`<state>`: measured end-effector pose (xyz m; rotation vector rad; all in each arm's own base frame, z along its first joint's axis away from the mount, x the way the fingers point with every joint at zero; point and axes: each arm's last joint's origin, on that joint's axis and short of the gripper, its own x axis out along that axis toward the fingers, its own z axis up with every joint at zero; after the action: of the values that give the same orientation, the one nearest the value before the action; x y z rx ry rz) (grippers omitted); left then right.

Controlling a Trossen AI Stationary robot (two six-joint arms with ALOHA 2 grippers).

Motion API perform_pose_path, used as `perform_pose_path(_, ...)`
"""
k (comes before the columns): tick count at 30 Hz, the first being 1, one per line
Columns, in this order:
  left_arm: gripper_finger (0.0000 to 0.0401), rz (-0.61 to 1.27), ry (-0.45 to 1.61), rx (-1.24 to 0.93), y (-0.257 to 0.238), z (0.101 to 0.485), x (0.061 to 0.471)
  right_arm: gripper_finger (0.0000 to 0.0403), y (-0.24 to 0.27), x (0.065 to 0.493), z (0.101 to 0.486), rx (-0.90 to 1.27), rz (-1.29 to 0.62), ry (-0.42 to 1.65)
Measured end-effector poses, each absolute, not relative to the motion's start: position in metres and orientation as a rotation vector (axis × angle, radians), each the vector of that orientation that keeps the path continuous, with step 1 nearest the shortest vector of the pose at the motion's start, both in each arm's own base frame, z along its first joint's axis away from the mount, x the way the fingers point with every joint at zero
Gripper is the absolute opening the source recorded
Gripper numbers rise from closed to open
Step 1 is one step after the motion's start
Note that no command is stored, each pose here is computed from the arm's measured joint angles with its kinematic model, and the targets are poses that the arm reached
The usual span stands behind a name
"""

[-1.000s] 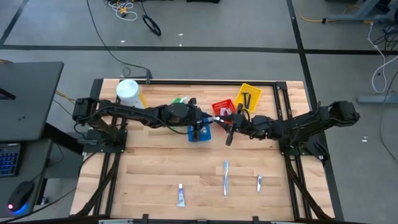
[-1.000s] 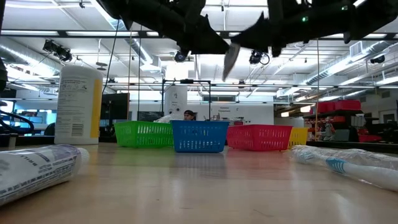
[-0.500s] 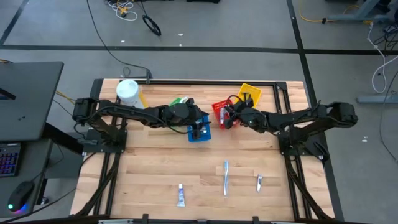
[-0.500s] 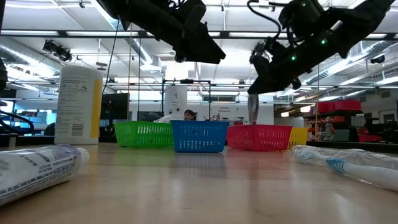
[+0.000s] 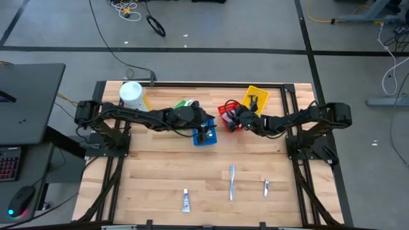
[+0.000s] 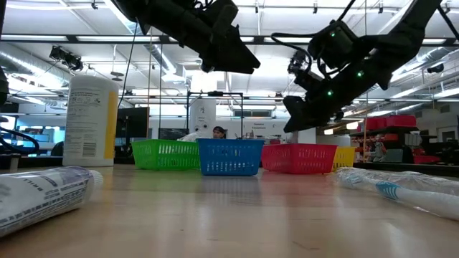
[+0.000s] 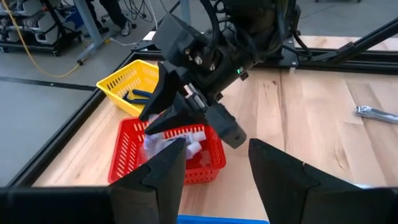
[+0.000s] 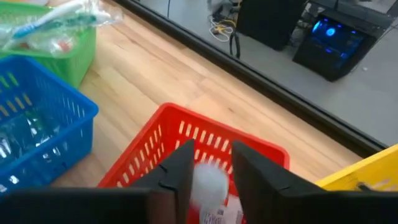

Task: Pick & Place Travel size toiletries
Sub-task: Put the top toothpaste into the red bin, then put the blue toothbrush into the green bin

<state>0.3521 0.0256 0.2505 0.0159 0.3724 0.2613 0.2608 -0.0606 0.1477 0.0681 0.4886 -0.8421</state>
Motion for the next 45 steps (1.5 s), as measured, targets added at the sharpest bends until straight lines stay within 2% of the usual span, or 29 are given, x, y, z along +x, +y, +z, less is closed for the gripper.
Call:
perform_pose_path(5, 0.0185, 0.272, 0.381, -0.044, 0.026, 0.249, 0.351, 0.0157, -0.058, 0.261, 0.155, 0.082, -0.782, 0.467)
perform_pose_path(9, 0.0185, 0.281, 0.414, -0.087, 0.025, 0.245, 0.35, 0.0173, -0.047, 0.258, 0.175, 0.064, -0.713, 0.403)
perform_pose_path(13, 0.0185, 0.248, 0.454, -0.117, 0.024, 0.242, 0.348, 0.0175, -0.031, 0.251, 0.198, 0.023, -0.638, 0.339)
perform_pose_path(21, 0.0185, 0.174, 0.477, -0.122, 0.009, 0.24, 0.348, 0.0176, -0.008, 0.234, 0.224, 0.051, -0.325, 0.306)
perform_pose_path(32, 0.0185, 0.103, 0.511, -0.076, -0.015, 0.237, 0.347, 0.0176, 0.014, 0.223, 0.216, 0.13, 0.096, 0.481)
perform_pose_path(45, 0.0185, 0.085, 0.516, -0.076, -0.022, 0.237, 0.346, 0.0176, 0.027, 0.212, 0.201, 0.289, 0.096, 0.683)
